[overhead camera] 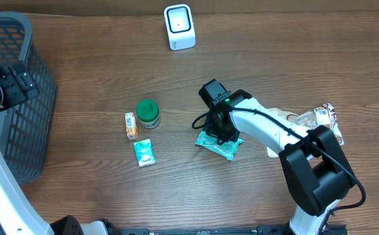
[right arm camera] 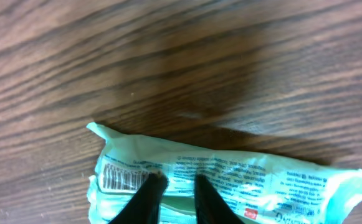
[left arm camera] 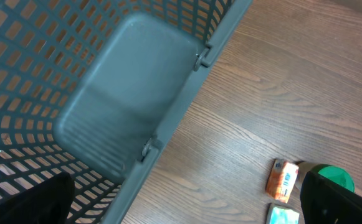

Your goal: Scan the item barcode

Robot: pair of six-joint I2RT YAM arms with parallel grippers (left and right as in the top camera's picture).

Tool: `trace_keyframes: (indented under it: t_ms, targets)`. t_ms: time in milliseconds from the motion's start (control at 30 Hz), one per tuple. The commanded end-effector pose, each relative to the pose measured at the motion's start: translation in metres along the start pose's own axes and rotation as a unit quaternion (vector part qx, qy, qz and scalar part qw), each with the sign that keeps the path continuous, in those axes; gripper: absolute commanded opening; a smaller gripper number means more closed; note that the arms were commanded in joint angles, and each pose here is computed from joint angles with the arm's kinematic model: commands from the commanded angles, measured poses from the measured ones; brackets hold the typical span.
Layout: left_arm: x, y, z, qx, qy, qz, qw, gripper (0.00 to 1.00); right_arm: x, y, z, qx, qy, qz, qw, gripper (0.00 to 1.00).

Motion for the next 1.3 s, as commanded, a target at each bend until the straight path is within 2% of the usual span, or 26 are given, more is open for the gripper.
trace_keyframes:
  t_ms: [0, 200, 333, 467, 533, 633, 767, 900, 967, 1067, 1267]
  targets:
    - [-0.001, 0.002, 0.002, -0.007, -0.009, -0.005, 1.0, 1.0, 0.009, -0.022, -0.001, 0.02, 0.027, 0.025, 0.999, 0.29]
    - [-0.001, 0.002, 0.002, -0.007, -0.009, -0.005, 1.0, 1.0, 0.011, -0.021, 0.01, -0.027, 0.116, 0.042, 0.992, 0.46]
    - [-0.001, 0.002, 0.002, -0.007, -0.009, -0.005, 1.0, 0.99, 0.008, -0.016, 0.021, -0.057, 0.184, 0.028, 0.981, 0.53]
    - [-0.001, 0.002, 0.002, -0.007, -0.009, -0.005, 1.0, 1.0, 0.008, -0.007, 0.036, -0.111, 0.287, 0.035, 0.951, 0.57]
    - [-0.001, 0.002, 0.002, -0.006, -0.009, -0.005, 1.0, 1.0, 0.008, -0.002, 0.041, -0.122, 0.31, 0.034, 0.942, 0.58]
    - [-0.001, 0.002, 0.002, -0.006, -0.009, -0.005, 1.0, 1.0, 0.004, 0.011, 0.046, -0.129, 0.308, 0.027, 0.942, 0.58]
    - [-0.001, 0.002, 0.002, -0.007, -0.009, -0.005, 1.0, 1.0, -0.011, 0.054, 0.045, -0.151, 0.292, 0.014, 0.944, 0.58]
    - [-0.001, 0.002, 0.002, -0.006, -0.009, -0.005, 1.0, 1.0, -0.034, 0.104, 0.023, -0.159, 0.254, -0.005, 0.954, 0.59]
    - [-0.001, 0.002, 0.002, -0.006, -0.009, -0.005, 1.0, 0.99, -0.049, 0.116, 0.004, -0.151, 0.226, -0.007, 0.962, 0.64]
    - [-0.001, 0.002, 0.002, -0.007, -0.009, -0.005, 1.0, 1.0, -0.068, 0.111, -0.023, -0.121, 0.193, 0.017, 0.974, 0.65]
    - [-0.001, 0.002, 0.002, -0.006, -0.009, -0.005, 1.0, 1.0, -0.074, 0.067, -0.051, -0.139, 0.193, 0.108, 0.965, 0.69]
Point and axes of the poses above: each gripper's point midway between its finger pads, its own y axis back along the fingers, its own z axis along the line the jaws close on, x = y × z, the point moved 10 cm from there along y, back along the fingers, and after that the axes turned 15 degrees about -y, right-handed, at the moved point
